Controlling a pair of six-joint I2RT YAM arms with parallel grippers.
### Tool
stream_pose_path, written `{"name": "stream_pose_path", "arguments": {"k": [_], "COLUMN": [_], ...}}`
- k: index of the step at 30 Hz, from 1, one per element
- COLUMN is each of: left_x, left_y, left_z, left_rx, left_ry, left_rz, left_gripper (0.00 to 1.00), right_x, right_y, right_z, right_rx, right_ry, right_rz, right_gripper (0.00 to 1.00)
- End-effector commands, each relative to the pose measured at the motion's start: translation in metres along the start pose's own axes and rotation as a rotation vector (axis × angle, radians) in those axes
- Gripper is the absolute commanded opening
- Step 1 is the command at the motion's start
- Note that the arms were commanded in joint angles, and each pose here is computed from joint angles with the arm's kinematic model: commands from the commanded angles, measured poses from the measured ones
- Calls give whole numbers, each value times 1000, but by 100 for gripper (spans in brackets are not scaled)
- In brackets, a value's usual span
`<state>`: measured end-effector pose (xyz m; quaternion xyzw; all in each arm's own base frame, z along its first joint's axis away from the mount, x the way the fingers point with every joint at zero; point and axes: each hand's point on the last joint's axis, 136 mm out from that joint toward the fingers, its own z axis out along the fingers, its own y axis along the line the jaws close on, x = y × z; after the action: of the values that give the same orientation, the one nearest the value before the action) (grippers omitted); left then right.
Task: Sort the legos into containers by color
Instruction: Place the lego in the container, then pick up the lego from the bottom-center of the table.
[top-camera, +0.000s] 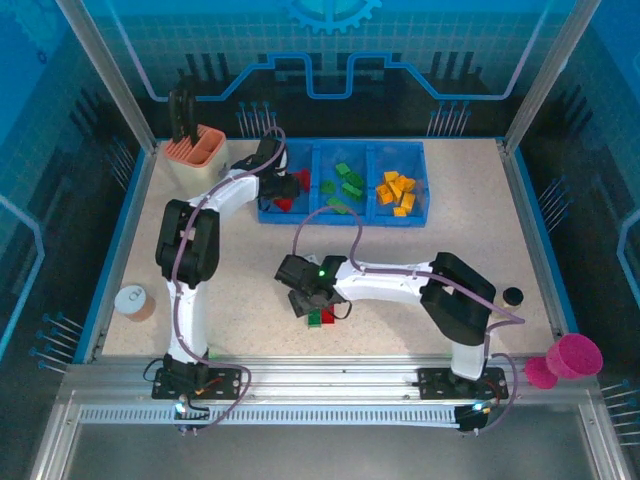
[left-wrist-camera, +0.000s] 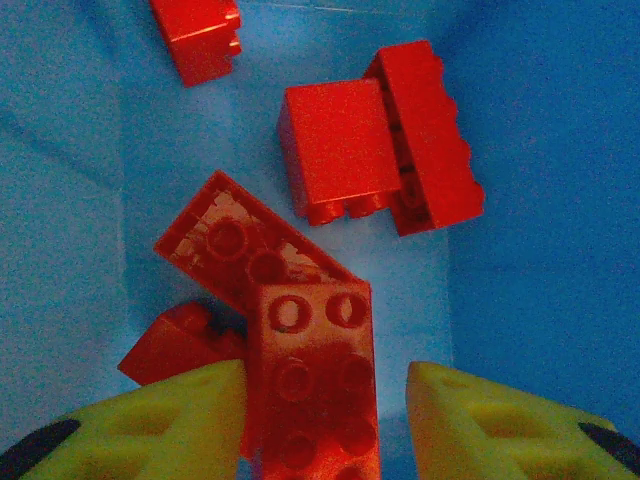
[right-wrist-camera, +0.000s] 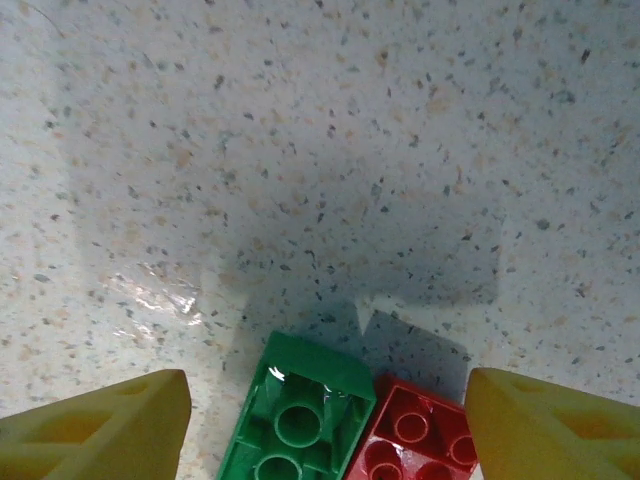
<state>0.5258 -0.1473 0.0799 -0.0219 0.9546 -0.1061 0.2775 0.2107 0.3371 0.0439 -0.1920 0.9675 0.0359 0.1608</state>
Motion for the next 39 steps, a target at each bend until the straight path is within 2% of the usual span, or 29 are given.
{"name": "stream_pose_path", "arguments": {"k": [1,5,9,16,20,24,32,36,39], "left_x": [-12,-16,-19,-24,-28,-32,-44,-34,-18], "left_y": [-8,-10,-11,-15,-16,-19,-24,-24,-16], "left_z": [-3,-11,-20,-40,-59,-84,-158,-195,-215], "left_rx": [38,46,51,62,70,76,97,121,109], "left_ry": [-26,-38,-54,-83,-109,-144,-256,-309,-334], "left_rz": [16,24,26,24,22,30,69,69,48], "left_gripper": [50,56,57,60,61,63,70,77,89], "right_x": [6,8,11,21,27,25,-18,-46,-68], "right_y": [4,8,11,12,10,10,11,1,-13], "right_z": [6,14,19,20,19,19,-18,-43,-60], "right_rx": [16,9,12,42,57,53,35,15,11], "right_ry": [30,44,63,82,88,77,-49,-119,-174], "right_rz": [-18,-28,-48,-92,-108,-124,-188,-190,-188], "right_gripper": [71,66,63,52,43,39,33,33,33]}}
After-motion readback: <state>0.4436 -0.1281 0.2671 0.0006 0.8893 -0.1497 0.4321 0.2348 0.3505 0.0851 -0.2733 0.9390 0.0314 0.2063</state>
